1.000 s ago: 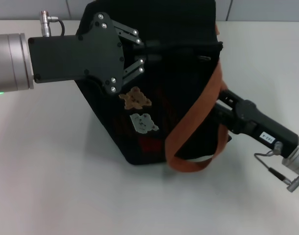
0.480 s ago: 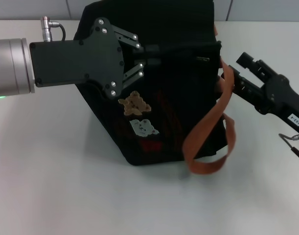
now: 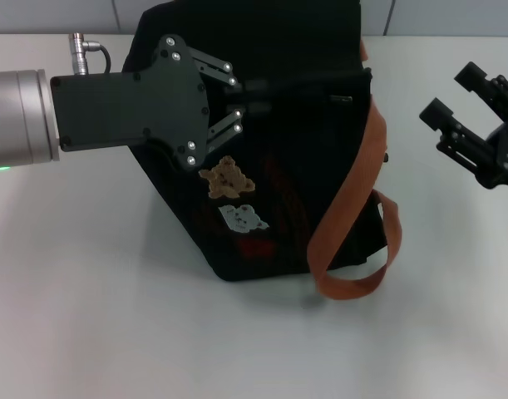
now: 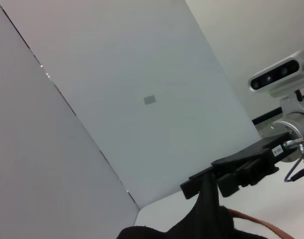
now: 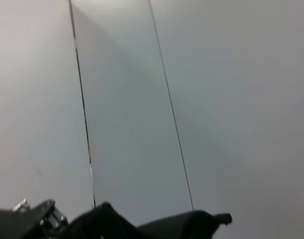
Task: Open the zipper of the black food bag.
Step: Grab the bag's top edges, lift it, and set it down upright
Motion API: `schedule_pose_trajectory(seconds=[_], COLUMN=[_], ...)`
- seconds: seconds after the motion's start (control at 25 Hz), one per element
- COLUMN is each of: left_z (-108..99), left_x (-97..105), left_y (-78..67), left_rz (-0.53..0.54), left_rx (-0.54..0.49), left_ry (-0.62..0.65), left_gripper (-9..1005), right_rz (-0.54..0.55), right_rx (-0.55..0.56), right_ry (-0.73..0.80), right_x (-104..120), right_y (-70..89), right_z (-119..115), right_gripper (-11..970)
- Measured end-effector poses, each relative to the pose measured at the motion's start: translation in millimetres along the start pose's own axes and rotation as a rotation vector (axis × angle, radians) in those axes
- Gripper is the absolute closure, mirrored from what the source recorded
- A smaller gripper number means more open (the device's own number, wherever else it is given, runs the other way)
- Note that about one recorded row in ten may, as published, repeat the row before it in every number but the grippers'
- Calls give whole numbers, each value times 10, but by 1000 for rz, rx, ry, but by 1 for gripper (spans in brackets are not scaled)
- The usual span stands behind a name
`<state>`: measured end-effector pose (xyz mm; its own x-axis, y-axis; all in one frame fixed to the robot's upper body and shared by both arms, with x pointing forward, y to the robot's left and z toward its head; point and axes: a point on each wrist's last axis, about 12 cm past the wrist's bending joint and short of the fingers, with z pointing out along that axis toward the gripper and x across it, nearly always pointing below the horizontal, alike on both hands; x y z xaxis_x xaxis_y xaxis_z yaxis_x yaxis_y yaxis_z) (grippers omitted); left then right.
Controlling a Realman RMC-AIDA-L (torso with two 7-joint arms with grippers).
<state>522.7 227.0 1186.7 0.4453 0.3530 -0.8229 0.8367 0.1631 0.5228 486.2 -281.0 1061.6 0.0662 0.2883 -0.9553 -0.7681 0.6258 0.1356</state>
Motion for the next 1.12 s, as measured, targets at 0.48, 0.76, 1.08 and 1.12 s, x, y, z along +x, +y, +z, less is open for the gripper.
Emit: schedule_pose_trajectory(seconds=[0.48, 0.76, 1.08, 1.12], left_z=[61, 61, 76, 86], left_x=[-18, -6, -6, -9], left_y=[-8, -15, -21, -24], left_rz=[0, -6, -7, -6], left_rx=[15, 15, 21, 24], left_ry=[-14, -13, -15, -16], left_gripper=[893, 892, 892, 892], right_rz=[-101, -118, -126, -126], right_rx=[-92, -168, -224, -225], right_ry=[76, 163, 198, 200], right_x=[-25, 46, 51, 45], right_y=[-95, -90, -88, -97], right_z=[278, 487, 665, 682], right_gripper=[201, 324, 650, 696])
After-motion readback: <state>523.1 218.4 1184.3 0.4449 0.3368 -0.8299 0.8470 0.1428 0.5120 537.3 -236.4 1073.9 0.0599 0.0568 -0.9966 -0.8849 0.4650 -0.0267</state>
